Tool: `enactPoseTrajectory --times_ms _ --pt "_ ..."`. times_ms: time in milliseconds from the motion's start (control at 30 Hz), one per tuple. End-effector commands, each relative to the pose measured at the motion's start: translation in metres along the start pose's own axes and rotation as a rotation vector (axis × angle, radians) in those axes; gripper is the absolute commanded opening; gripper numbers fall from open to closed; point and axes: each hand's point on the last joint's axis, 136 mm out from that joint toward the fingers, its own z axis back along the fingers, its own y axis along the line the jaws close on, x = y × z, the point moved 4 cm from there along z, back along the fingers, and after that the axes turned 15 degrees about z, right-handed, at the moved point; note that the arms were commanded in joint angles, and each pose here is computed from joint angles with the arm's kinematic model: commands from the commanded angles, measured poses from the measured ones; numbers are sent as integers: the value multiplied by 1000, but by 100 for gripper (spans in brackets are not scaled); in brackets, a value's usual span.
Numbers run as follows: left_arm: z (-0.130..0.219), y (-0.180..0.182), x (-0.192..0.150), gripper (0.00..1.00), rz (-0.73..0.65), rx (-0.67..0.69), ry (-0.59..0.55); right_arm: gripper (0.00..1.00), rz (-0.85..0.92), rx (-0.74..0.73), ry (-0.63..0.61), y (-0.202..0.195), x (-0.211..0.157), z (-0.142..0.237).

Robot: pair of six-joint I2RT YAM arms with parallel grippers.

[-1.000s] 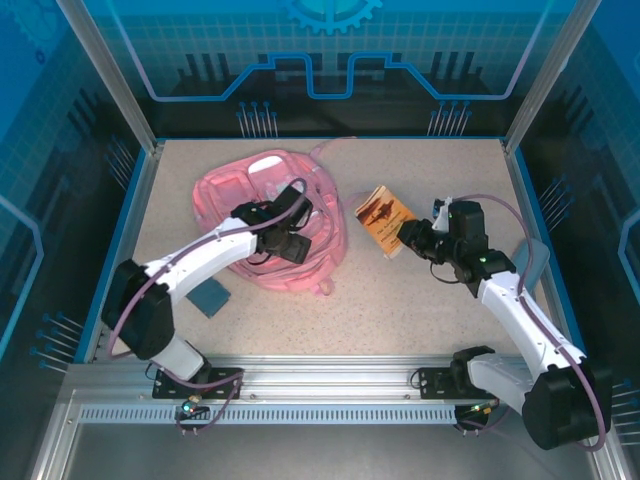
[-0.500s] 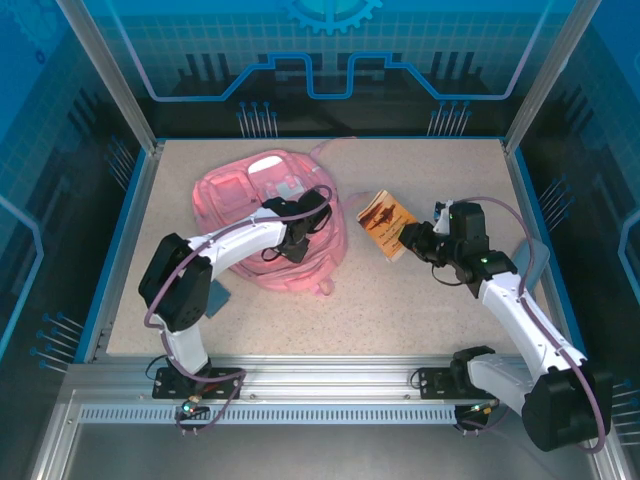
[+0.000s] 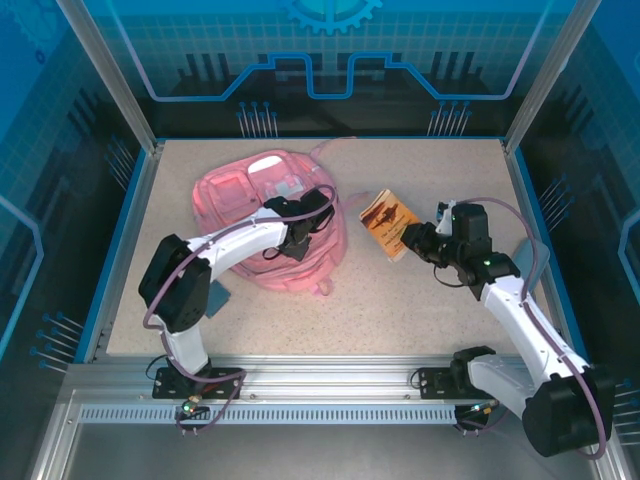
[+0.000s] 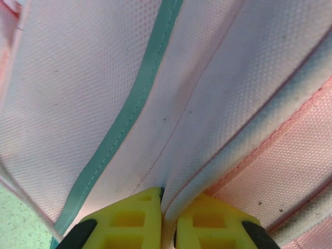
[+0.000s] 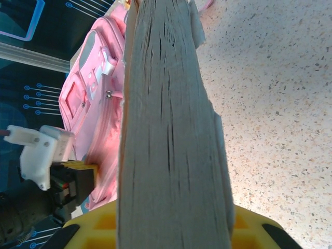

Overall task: Pack the student bag
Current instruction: Open the student bag at the top-center of the table, then place the book in the student bag.

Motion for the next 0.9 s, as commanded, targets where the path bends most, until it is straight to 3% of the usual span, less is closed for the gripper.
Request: enactPoseTrajectory --times_ms 0,200,333,633,867 --pt "51 28 30 9 138 1 -214 16 34 -2 -45 3 10 9" --pt "111 55 54 9 293 -97 -478 15 23 56 -19 6 4 3" --pt "137 66 69 9 375 -192 -575 15 39 147 -1 19 3 3" --pt "162 47 93 8 413 -417 -604 16 38 328 128 55 -18 -23" --pt "170 43 95 7 430 -476 -605 16 60 386 148 93 -28 -61"
